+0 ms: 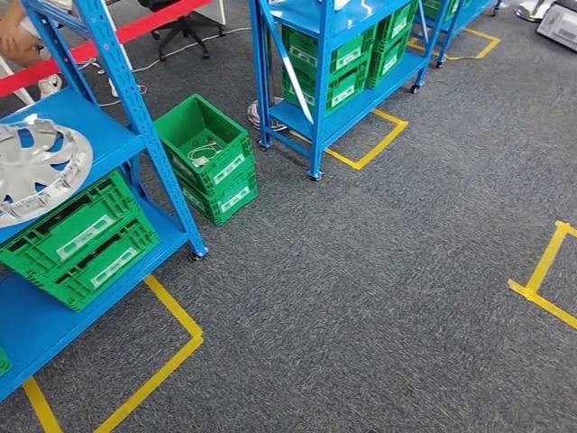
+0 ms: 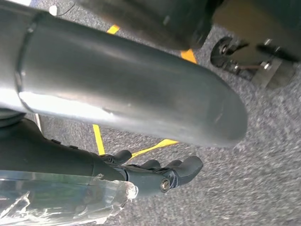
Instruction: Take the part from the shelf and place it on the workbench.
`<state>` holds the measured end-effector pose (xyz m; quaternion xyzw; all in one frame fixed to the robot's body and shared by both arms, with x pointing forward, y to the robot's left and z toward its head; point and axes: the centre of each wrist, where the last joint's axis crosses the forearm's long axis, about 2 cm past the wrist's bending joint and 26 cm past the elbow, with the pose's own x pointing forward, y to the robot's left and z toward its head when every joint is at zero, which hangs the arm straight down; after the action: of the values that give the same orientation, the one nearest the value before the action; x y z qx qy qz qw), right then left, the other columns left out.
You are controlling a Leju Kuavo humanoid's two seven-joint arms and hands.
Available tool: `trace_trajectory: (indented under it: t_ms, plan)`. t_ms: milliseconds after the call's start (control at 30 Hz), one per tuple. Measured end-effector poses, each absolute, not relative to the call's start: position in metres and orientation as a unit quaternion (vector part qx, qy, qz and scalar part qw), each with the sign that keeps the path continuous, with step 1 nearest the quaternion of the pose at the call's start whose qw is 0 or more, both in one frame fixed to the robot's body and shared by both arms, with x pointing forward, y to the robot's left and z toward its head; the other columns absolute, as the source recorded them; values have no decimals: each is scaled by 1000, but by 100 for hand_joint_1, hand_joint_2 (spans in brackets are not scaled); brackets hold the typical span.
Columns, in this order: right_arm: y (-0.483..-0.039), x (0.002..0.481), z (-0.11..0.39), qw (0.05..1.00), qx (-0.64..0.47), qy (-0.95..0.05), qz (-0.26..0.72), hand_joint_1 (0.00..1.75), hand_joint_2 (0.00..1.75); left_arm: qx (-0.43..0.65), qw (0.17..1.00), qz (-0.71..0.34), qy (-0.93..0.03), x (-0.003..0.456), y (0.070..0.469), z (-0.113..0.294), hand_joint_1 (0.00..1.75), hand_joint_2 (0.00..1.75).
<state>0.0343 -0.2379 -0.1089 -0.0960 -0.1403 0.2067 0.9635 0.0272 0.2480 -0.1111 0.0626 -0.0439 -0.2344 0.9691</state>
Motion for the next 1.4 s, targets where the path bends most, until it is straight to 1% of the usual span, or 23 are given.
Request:
trace_trajectory:
  t_ms: [1400]
  plan:
    - [-236,31,-109,963,-92,-137,211,0,0,64,968,-239,-42,28,250,-111,0,0]
